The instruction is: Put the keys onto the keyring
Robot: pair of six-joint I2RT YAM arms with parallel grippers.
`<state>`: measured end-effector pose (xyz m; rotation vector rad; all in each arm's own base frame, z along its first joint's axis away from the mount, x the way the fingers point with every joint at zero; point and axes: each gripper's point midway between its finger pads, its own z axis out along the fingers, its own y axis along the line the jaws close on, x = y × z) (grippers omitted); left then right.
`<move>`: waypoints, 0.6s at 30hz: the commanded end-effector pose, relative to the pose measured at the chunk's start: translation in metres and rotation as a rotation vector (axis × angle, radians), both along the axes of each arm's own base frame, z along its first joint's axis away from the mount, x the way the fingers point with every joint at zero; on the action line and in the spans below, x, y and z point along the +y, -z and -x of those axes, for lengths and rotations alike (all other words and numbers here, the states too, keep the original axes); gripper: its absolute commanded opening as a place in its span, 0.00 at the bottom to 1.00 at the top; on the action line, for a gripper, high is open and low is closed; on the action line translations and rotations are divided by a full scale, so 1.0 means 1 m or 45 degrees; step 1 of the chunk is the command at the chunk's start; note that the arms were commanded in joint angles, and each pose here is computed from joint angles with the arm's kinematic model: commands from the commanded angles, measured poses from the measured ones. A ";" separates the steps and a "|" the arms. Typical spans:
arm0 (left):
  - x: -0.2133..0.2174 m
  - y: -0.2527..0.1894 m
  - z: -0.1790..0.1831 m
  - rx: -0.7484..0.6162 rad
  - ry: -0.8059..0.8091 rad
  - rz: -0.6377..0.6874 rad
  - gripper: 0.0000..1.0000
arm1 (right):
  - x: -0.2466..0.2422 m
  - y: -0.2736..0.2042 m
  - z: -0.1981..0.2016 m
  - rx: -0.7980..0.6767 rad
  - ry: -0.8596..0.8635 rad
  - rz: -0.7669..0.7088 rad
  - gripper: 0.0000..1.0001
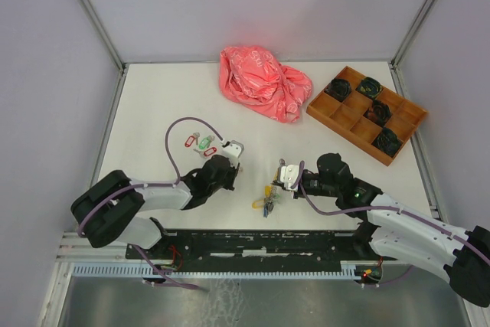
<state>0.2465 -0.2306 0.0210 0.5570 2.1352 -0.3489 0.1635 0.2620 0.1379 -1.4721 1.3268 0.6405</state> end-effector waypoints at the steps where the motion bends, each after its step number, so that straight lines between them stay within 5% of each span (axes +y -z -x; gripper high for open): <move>1: -0.007 -0.030 -0.008 -0.129 0.035 0.060 0.03 | 0.011 -0.041 -0.005 -0.105 -0.031 -0.111 0.01; 18: -0.007 0.003 0.010 0.094 0.049 -0.023 0.03 | 0.012 -0.039 -0.004 -0.101 -0.041 -0.103 0.00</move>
